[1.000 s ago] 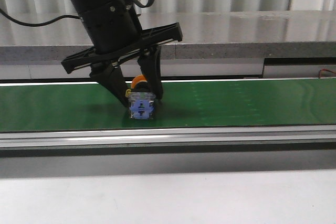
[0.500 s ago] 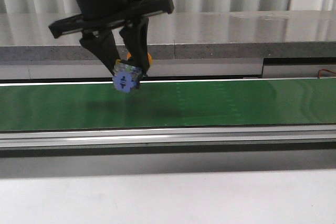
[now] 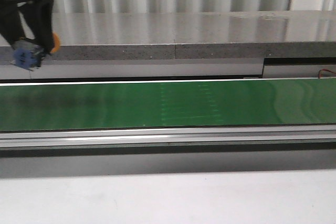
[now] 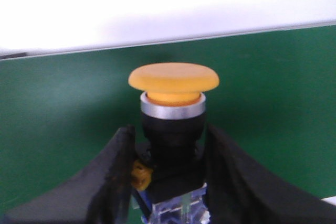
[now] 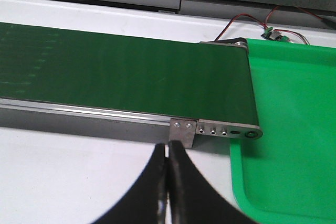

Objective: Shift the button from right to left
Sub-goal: 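Lift the button with the left gripper and carry it toward the blue tray, then lower the button into the blue tray and open the left gripper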

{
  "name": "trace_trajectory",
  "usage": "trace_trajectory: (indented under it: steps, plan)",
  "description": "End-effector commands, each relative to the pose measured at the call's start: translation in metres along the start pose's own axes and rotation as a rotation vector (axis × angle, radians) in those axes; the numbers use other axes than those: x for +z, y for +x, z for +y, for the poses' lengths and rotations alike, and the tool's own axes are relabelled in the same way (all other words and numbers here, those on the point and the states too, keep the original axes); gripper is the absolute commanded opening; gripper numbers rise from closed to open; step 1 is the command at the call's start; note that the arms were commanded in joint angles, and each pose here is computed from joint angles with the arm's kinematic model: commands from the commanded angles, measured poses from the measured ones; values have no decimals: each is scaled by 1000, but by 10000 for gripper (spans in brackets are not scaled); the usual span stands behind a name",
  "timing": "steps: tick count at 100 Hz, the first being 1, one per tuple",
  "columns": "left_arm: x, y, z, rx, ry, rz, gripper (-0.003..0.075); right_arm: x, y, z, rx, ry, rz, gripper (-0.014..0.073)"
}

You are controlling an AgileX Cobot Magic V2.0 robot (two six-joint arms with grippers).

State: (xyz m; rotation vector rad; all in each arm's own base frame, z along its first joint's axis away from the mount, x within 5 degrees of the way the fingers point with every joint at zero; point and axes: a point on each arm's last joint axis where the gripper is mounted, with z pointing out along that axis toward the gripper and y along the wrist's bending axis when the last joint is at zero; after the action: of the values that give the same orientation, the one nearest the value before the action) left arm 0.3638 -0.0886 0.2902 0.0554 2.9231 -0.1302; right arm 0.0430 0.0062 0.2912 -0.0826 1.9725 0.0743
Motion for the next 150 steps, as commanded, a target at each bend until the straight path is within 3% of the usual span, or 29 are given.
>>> trace_trajectory:
  steps: [1, 28, 51, 77, 112, 150]
  plan:
    - [-31, -2, 23, -15, -7, -77, -20, -3, -14, 0, -9, 2, -88, -66]
    - [-38, 0, 108, -69, -126, -49, -20, -3, -14, 0, -9, 2, -88, -66]
    - [-34, 5, 161, -76, -166, -16, -20, -3, -14, 0, -9, 2, -88, -66]
    - [-6, 14, 218, -184, -183, 77, -20, -3, -14, 0, -9, 2, -88, -66]
    - [47, 11, 239, -116, -156, 188, -20, -3, -14, 0, -9, 2, -88, -66]
    - [71, 10, 244, -114, -150, 227, -19, -3, -14, 0, -9, 2, -88, -66]
